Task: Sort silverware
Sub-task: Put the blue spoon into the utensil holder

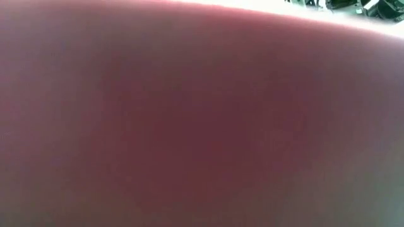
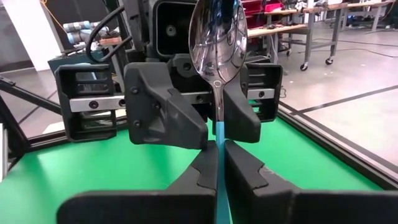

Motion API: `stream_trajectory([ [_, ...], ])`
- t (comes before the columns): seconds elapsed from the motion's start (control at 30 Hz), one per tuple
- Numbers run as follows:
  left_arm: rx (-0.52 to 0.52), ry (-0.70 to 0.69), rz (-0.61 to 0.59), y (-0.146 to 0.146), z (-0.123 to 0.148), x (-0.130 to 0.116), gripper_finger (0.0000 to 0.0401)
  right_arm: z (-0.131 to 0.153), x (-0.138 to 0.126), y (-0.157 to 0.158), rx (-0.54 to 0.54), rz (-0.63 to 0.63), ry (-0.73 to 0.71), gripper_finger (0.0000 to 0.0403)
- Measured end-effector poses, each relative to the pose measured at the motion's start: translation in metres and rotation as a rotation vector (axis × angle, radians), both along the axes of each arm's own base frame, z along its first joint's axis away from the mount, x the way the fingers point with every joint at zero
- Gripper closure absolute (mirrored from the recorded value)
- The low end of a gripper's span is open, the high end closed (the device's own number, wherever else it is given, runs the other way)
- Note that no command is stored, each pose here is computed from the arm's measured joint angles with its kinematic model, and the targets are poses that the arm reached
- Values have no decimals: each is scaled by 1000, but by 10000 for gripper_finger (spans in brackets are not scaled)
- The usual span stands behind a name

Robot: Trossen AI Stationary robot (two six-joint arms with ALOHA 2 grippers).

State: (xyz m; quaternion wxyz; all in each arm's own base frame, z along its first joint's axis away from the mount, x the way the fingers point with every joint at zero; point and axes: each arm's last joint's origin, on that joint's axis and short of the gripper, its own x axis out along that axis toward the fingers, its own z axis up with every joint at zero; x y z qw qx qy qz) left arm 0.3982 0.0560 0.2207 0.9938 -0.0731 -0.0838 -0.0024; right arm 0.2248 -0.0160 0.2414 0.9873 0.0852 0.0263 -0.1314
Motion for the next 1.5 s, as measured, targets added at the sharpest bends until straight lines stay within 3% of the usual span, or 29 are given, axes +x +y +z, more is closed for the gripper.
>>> stream_trajectory([
  [0.33, 30, -57, 5, 0, 5, -1, 286, 0, 0, 0, -4, 8, -1, 403],
  [0.6, 38, -57, -21, -1, 5, -1, 387, 1, 0, 0, -7, 14, -8, 400],
  [0.87, 42, -53, -26, -1, 5, -1, 394, 5, -2, 0, -33, 2, -27, 349],
  [1.07, 46, -30, -6, 8, 6, -3, 394, 18, -20, 1, -52, 4, -30, 307],
  [1.3, 131, 35, 68, 33, 37, -1, 394, 21, -45, 3, 43, 3, 30, 297],
  [1.5, 223, 145, 147, 69, 72, 18, 394, 15, -43, 19, 91, 92, 71, 300],
])
